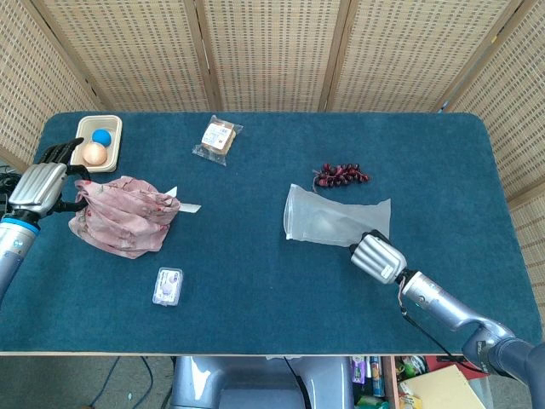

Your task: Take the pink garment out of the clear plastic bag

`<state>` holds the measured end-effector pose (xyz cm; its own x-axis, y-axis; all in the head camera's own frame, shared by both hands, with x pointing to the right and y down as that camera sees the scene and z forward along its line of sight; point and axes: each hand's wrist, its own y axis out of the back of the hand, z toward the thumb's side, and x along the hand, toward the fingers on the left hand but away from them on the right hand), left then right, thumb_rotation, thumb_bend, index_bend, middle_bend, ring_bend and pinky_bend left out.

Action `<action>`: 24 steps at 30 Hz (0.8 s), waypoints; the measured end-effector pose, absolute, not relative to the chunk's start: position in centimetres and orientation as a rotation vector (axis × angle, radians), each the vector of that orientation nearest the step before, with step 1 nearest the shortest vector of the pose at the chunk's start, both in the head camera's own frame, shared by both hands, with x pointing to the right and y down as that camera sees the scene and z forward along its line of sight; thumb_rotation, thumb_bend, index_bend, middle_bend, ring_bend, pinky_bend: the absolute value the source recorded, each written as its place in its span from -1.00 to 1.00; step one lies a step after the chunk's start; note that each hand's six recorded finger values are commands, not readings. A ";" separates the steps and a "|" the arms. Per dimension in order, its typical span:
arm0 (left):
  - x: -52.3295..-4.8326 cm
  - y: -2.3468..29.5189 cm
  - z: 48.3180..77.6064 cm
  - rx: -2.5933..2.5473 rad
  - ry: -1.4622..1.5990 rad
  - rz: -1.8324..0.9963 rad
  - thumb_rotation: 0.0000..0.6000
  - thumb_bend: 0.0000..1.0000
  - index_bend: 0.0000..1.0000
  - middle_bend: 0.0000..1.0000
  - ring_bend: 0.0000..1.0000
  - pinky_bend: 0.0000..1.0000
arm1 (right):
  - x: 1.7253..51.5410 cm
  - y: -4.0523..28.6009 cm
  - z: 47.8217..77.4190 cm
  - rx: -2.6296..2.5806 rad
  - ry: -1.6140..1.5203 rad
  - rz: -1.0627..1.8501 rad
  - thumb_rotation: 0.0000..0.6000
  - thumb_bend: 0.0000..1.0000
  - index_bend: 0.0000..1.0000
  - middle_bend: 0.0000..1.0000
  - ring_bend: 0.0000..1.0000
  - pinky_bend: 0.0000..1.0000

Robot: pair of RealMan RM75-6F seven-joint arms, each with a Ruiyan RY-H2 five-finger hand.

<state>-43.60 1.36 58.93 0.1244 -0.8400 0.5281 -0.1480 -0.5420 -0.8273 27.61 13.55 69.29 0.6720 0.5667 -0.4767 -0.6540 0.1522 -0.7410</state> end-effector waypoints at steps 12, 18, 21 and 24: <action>-43.5 2.7 56.3 -1.758 1.008 -1.367 1.00 -0.82 -1.00 -1.00 -1.00 -1.00 | 28.3 14.1 67.8 -1.191 -0.038 1.077 1.00 -1.00 -1.00 -1.00 -1.00 -1.00; -43.4 4.5 55.3 -1.758 1.009 -1.327 1.00 -0.82 -1.00 -1.00 -1.00 -1.00 | 29.3 14.5 65.5 -1.257 -0.123 1.100 1.00 -1.00 -1.00 -1.00 -1.00 -1.00; -43.5 5.9 54.8 -1.744 1.007 -1.311 1.00 -0.82 -1.00 -1.00 -1.00 -1.00 | 29.9 14.8 64.0 -1.298 -0.220 1.104 1.00 -1.00 -1.00 -1.00 -1.00 -1.00; -43.9 7.3 54.2 -1.703 1.013 -1.304 1.00 -0.82 -1.00 -1.00 -1.00 -1.00 | 30.8 15.3 62.3 -1.332 -0.327 1.113 1.00 -1.00 -1.00 -1.00 -1.00 -1.00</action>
<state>-43.89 7.33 54.23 0.1672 -0.9092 0.3813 -0.1446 -0.4051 -0.9027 30.76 15.28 62.31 0.4848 0.7848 -0.3861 -0.4516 -0.1534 -0.8789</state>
